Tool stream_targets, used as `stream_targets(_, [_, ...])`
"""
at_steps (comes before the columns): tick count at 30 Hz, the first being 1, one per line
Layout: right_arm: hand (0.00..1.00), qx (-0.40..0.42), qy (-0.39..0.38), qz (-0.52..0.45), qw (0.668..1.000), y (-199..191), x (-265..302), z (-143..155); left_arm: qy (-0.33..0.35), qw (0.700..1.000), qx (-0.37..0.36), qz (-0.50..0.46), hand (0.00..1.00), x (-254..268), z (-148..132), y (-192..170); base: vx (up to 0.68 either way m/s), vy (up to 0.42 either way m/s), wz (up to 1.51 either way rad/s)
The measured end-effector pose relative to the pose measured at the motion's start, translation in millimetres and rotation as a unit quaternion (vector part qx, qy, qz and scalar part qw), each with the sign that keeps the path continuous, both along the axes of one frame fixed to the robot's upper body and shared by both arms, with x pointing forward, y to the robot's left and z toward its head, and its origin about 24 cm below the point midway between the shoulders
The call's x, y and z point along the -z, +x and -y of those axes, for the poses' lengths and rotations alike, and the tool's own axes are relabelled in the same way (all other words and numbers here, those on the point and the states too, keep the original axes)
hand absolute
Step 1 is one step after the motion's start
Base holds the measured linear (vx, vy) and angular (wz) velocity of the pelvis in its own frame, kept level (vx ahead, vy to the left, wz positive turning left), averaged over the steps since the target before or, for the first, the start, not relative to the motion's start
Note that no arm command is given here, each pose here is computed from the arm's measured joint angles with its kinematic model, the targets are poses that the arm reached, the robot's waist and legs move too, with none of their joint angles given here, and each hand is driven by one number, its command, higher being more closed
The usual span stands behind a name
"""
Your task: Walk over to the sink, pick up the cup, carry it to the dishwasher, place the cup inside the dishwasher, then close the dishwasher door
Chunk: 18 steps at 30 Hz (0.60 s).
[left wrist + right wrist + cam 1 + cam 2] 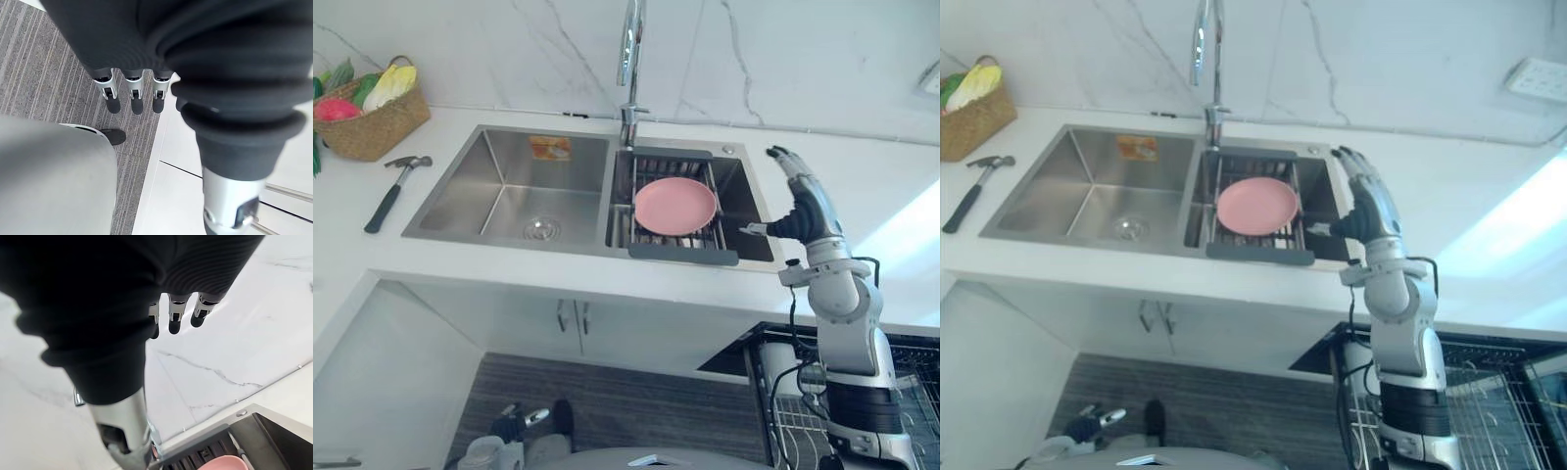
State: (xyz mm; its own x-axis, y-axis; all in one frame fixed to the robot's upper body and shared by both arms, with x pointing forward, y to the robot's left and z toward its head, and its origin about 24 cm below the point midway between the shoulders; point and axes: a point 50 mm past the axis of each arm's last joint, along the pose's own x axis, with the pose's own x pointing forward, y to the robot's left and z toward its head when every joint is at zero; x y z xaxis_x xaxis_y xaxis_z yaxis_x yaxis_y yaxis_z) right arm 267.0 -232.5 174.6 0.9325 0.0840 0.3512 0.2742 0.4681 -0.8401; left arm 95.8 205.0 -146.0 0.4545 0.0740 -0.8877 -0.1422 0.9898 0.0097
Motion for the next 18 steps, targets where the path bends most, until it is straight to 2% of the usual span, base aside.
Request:
stream_targets(8, [0.00, 0.013, -0.124, -0.089, 0.988, 30, 27, -5, 0.005, 1.000, 0.015, -0.001, 0.00, -1, -7, 6, 0.01, 0.006, 0.01])
stream_targets(18, [0.00, 0.024, -0.183, -0.147, 0.972, 46, 60, -3, 0.026, 0.999, 0.026, 0.002, 0.00, -5, -18, 11, 0.03, 0.016, 0.18])
